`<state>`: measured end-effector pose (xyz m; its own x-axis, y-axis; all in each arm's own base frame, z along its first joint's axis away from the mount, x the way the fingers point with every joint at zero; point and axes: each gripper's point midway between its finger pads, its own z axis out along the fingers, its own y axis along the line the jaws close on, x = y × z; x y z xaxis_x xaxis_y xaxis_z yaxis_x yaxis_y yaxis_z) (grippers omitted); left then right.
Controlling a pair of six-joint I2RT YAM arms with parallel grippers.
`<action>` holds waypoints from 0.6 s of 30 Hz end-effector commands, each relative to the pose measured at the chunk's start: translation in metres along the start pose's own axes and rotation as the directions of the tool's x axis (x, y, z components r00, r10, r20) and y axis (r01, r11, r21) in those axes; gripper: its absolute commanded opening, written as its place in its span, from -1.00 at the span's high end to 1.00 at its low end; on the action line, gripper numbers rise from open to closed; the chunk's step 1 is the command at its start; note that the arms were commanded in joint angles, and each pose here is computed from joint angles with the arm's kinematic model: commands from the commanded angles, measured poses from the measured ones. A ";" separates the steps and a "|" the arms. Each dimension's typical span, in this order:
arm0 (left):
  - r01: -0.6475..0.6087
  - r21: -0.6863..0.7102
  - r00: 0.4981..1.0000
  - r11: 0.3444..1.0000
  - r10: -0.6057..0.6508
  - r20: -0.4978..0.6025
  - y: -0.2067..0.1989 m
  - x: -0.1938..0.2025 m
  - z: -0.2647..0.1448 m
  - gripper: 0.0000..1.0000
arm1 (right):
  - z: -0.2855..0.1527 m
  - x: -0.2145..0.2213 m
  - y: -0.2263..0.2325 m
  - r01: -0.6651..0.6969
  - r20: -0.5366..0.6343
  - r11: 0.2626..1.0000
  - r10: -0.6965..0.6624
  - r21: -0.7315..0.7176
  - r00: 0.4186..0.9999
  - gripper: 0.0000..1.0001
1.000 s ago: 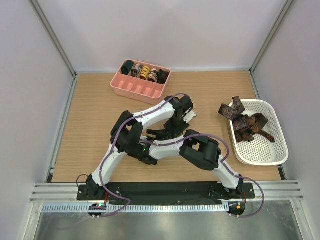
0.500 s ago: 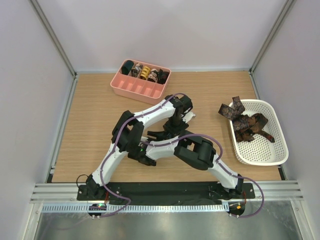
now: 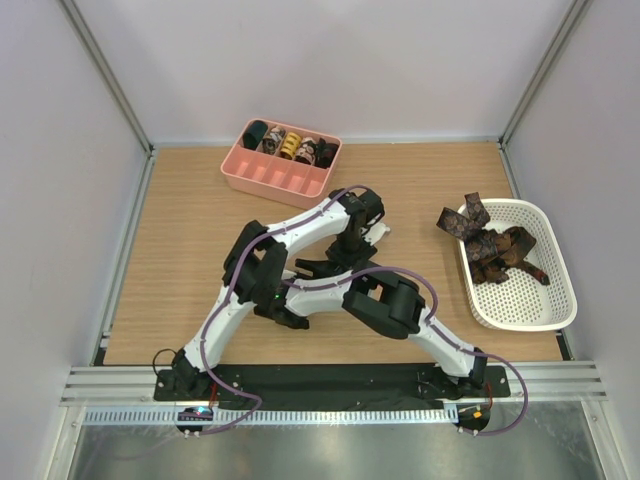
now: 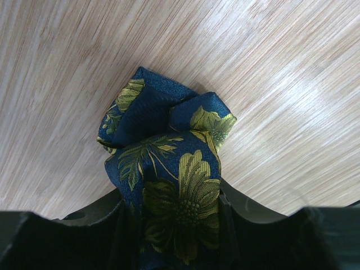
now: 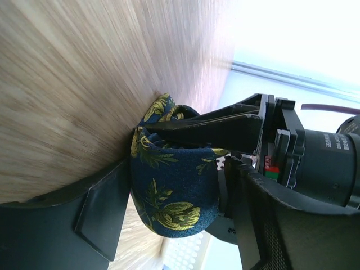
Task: Roll the ties
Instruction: Roll the tie
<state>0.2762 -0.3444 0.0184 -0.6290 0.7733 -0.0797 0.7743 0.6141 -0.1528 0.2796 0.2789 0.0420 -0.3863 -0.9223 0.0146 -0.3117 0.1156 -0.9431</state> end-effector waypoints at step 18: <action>0.059 0.000 0.956 0.998 -0.057 -0.287 0.005 0.068 0.020 0.19 | 0.034 0.039 0.028 0.025 -0.168 0.996 -0.039 -0.089 0.985 0.73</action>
<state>0.2785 -0.3465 0.0185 -0.6354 0.7668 -0.0915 0.7693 0.6183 -0.1611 0.2803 0.2741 0.0380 -0.4099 -0.9115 0.0330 -0.2934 0.0975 -0.9510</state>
